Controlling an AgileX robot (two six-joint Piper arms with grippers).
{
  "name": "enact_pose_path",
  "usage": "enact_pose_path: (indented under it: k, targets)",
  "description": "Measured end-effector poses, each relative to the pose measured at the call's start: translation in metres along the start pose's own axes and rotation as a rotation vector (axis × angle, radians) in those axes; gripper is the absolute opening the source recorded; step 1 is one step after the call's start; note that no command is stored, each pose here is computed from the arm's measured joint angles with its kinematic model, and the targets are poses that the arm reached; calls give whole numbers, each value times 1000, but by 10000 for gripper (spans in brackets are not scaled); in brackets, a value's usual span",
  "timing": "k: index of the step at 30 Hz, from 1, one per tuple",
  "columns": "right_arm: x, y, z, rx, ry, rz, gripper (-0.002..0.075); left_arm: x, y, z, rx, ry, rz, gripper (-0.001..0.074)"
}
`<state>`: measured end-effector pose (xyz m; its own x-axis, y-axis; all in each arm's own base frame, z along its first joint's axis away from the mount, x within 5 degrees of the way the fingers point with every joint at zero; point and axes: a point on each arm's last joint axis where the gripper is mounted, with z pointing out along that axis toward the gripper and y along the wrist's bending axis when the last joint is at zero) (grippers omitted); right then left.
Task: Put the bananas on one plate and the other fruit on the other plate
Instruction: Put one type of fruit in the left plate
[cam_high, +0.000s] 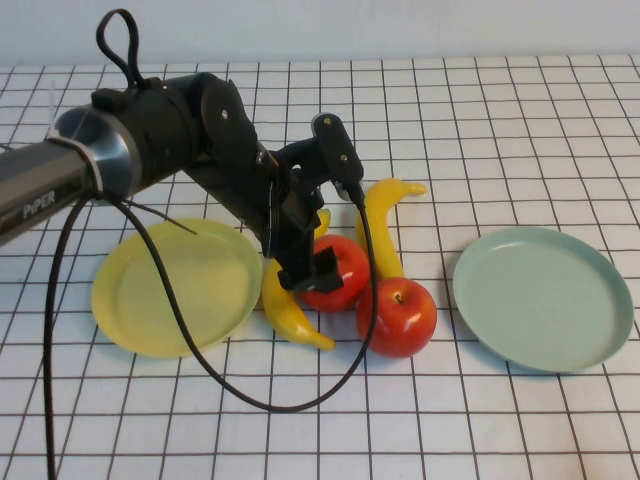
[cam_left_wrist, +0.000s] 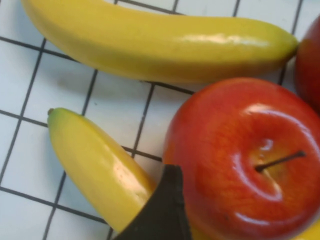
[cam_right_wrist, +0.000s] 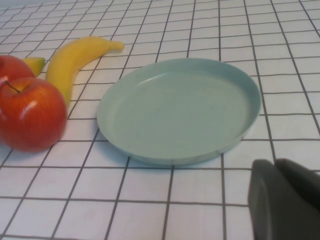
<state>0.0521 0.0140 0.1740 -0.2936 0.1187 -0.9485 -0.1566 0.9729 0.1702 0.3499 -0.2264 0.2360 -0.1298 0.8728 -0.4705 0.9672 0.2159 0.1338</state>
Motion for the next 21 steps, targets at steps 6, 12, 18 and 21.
enact_pose_path:
  k: [6,12,18,21]
  targets:
    - [0,0,0,0,0,0,-17,2,3,12,-8,0,-9,668]
    - [0,0,0,0,0,0,-17,3,2,17,17,4,-21,668]
    - [0,0,0,0,0,0,-17,3,3,21,26,0,-33,668]
    - [0,0,0,0,0,0,-17,3,3,23,29,-3,-39,668]
